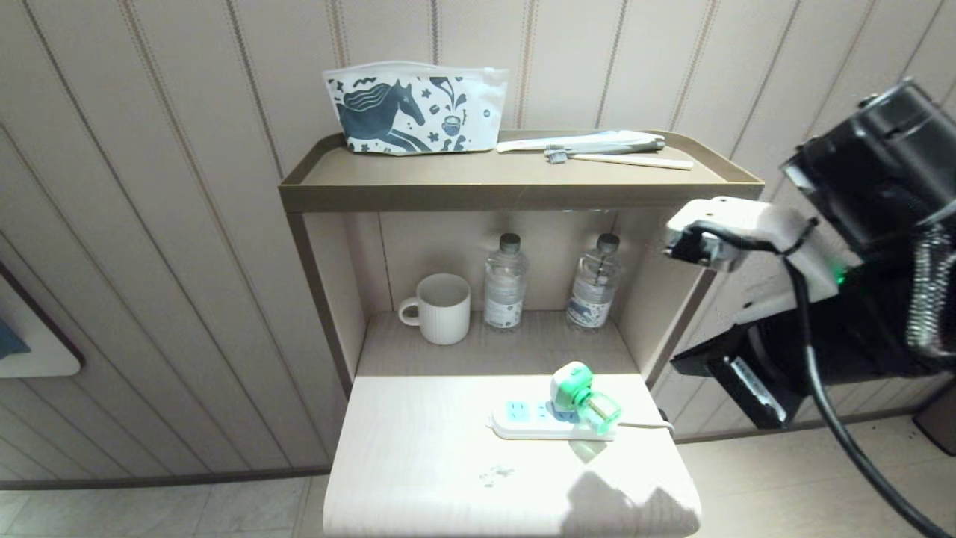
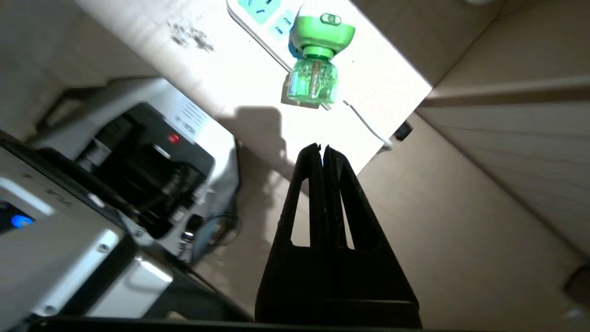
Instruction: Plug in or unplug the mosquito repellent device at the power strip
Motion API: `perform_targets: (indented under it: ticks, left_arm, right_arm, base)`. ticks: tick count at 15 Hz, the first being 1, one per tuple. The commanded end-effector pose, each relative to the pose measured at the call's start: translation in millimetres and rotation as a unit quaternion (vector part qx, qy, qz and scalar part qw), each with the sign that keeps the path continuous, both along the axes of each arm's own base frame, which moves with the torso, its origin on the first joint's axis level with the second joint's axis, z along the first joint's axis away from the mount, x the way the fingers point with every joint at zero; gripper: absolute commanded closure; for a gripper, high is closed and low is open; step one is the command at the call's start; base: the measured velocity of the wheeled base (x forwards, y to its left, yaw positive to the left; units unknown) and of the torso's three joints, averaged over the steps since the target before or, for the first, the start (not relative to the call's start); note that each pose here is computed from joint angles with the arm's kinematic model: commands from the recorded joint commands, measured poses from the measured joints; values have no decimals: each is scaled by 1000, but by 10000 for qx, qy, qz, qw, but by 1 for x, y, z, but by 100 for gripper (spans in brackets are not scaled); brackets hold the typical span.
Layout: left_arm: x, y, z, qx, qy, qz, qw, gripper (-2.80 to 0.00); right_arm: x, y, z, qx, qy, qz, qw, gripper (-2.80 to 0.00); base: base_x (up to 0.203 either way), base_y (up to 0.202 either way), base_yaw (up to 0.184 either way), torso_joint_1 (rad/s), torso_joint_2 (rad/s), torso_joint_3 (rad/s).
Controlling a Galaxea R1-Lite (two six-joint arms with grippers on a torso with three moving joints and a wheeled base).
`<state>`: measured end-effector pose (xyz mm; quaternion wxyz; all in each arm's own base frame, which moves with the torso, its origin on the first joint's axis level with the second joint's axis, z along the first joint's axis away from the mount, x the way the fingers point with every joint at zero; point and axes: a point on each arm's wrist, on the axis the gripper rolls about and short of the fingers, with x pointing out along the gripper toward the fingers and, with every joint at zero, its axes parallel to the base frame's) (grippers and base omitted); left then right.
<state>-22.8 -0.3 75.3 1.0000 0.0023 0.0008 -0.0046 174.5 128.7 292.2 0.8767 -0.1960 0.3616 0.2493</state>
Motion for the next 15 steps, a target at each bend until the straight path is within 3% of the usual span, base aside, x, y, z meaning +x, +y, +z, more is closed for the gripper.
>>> perform_targets:
  ticks: [1, 4, 6, 7, 9, 12, 15]
  left_arm:
    - [0, 0, 0, 0, 7, 0, 10000, 0]
    - [0, 0, 0, 0, 7, 0, 10000, 0]
    - [0, 0, 0, 0, 7, 0, 10000, 0]
    - [0, 0, 0, 7, 7, 0, 10000, 0]
    - [0, 0, 0, 6, 7, 1, 10000, 0]
    - [0, 0, 0, 0, 7, 0, 10000, 0]
    - [0, 0, 0, 0, 7, 0, 10000, 0]
  right_arm:
    - [-34, -26, 4, 875, 16, -988, 9913, 0]
    - [-52, -40, -37, 642, -424, -2121, 9742, 0]
    - [-69, -50, -70, 358, -1213, -2704, 9544, 0]
    - [-77, -57, -79, 393, -1585, -2965, 9410, 0]
    - [-84, -76, -87, 571, -2107, -3709, 9026, 0]
    - [-100, -106, -104, 529, -2346, -4673, 8507, 0]
    - [-125, -130, -111, 426, -2756, -5557, 7832, 0]
  base:
    - [0, 0, 0, 0, 0, 0]
    - [0, 0, 0, 0, 0, 0]
    - [0, 0, 0, 0, 0, 0]
    - [0, 0, 0, 0, 0, 0]
    - [0, 0, 0, 0, 0, 0]
    - [0, 0, 0, 0, 0, 0]
    - [0, 0, 0, 0, 0, 0]
